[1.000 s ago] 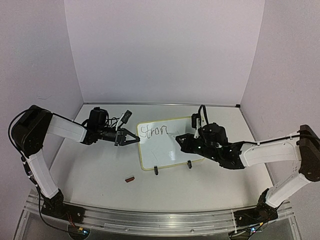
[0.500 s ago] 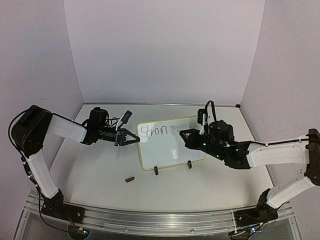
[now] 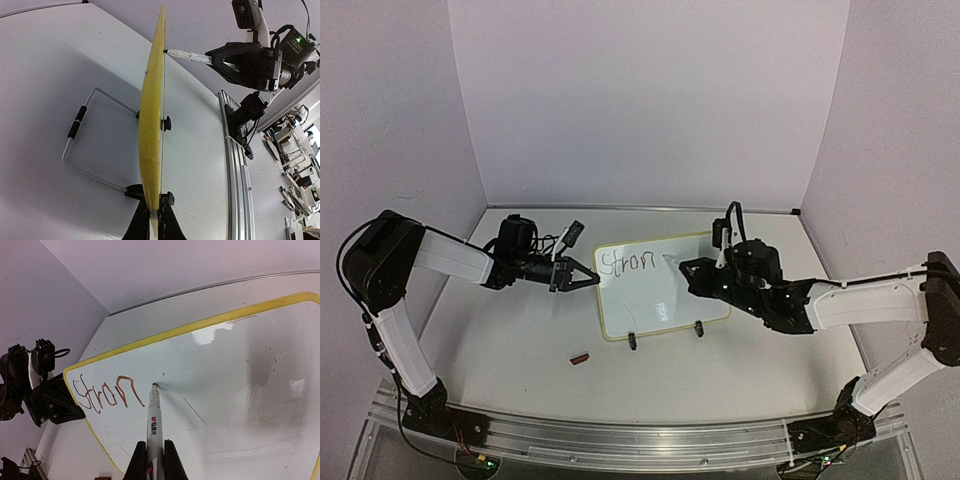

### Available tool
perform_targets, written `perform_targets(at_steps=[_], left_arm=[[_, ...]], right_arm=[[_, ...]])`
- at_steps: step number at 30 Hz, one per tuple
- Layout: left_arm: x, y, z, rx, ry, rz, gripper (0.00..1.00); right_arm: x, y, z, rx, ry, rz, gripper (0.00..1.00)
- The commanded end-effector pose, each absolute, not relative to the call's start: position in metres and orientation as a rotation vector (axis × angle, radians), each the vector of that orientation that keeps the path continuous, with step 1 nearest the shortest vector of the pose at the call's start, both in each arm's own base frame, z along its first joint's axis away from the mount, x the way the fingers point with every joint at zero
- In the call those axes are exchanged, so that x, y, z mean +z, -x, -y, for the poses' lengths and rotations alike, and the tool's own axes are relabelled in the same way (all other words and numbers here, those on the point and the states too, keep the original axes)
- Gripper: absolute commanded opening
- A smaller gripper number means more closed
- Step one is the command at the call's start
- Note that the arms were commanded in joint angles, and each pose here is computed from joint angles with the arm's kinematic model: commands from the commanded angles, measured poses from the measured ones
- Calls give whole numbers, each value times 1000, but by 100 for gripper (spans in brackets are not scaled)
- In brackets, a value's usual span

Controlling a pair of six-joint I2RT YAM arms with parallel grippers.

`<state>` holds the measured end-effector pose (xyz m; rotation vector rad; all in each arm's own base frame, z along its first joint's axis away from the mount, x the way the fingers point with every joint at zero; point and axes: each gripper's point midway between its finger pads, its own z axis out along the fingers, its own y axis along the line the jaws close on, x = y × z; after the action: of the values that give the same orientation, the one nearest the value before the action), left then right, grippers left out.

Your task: Write a sentence on the whiteboard

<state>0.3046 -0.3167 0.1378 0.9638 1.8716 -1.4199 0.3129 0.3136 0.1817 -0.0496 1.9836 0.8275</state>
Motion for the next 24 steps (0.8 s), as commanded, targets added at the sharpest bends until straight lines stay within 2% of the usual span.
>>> perform_targets(at_steps=[1, 24], left_arm=[[138, -299, 322, -1399, -1005, -1867, 0], [137, -300, 322, -1400, -1006, -1871, 0]], right_arm=[[198, -324, -319, 831, 52, -1941, 0], [172, -312, -315, 848, 59, -2017, 0]])
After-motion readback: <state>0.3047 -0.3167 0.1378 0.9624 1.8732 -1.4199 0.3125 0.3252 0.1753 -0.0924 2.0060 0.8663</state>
